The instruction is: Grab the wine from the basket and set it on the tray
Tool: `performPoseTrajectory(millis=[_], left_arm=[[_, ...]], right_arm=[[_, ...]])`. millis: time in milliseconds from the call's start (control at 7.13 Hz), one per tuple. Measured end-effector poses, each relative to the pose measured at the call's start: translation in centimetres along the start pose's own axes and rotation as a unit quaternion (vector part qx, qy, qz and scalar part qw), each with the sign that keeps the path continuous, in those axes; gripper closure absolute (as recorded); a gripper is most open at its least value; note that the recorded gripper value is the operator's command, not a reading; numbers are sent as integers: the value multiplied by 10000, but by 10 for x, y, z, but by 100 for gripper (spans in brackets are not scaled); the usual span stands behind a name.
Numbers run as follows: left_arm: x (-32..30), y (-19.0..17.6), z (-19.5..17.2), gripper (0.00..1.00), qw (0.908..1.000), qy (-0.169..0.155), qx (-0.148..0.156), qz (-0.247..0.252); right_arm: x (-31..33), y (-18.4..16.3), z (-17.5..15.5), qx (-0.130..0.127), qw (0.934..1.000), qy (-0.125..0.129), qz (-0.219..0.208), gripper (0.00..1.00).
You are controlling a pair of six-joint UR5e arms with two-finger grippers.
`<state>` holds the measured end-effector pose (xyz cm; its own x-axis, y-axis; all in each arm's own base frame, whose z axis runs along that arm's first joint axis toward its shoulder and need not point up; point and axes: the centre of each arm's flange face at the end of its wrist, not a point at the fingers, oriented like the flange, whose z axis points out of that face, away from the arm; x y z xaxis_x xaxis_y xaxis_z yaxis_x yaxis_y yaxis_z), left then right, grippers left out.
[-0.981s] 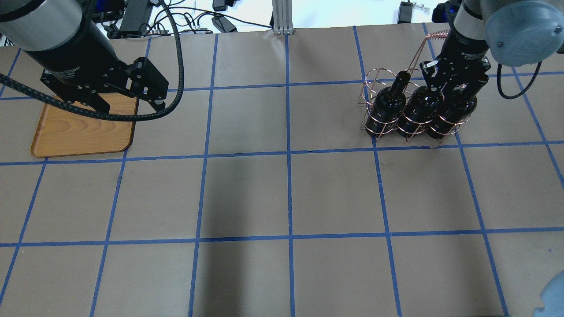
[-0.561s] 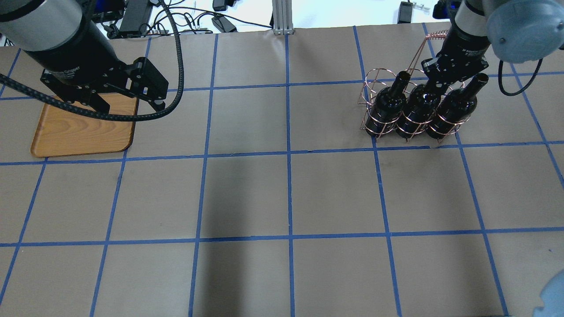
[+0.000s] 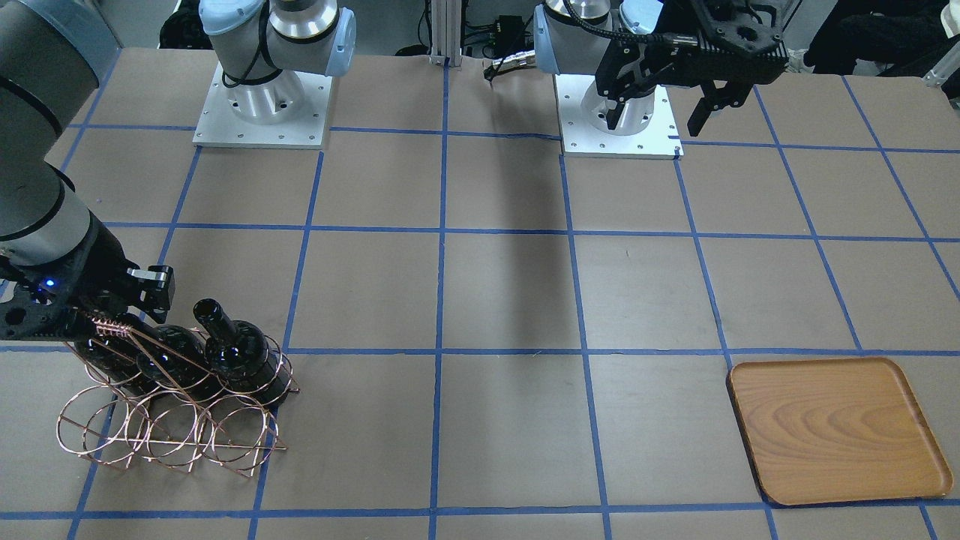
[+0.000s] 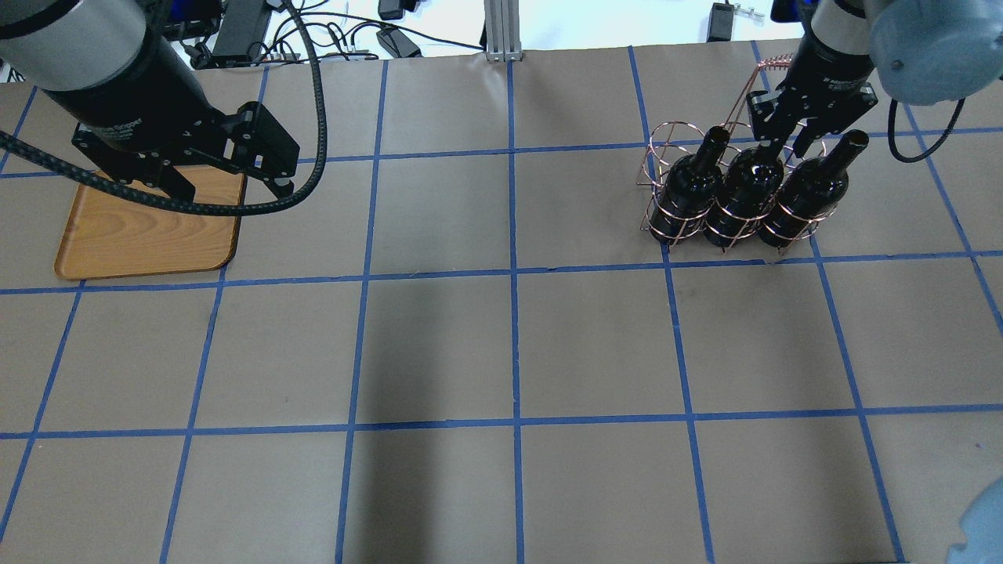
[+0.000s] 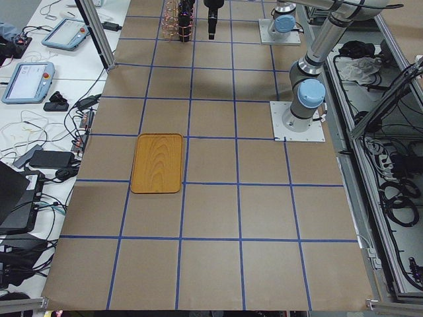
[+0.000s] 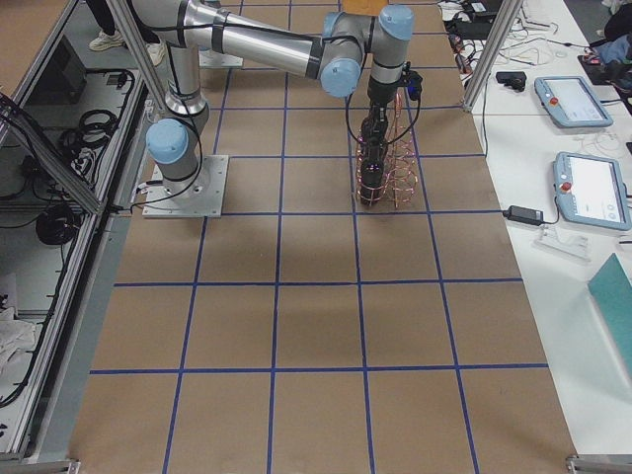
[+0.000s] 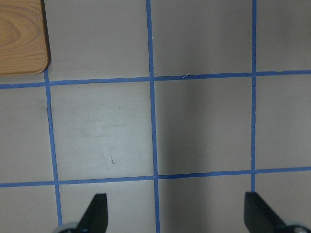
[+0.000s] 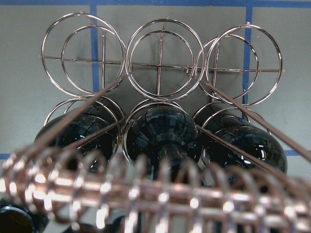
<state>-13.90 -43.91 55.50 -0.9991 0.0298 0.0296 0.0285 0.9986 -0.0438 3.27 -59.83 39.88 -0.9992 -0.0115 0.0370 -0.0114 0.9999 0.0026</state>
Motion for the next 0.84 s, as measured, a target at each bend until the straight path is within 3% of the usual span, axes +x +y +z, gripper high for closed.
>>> performPoseTrajectory(millis=[140,421,841], left_arm=[[0,0,0,0,10000,-1,-3,0],[0,0,0,0,10000,-4,-6,0],[0,0,0,0,10000,-1,-6,0]], right_arm=[[0,-2,2,12,10000,-8,-3,27],[1,-6,7,52,10000,-6,-7,43],[1,-8,9,55,10000,-11,-3,48]])
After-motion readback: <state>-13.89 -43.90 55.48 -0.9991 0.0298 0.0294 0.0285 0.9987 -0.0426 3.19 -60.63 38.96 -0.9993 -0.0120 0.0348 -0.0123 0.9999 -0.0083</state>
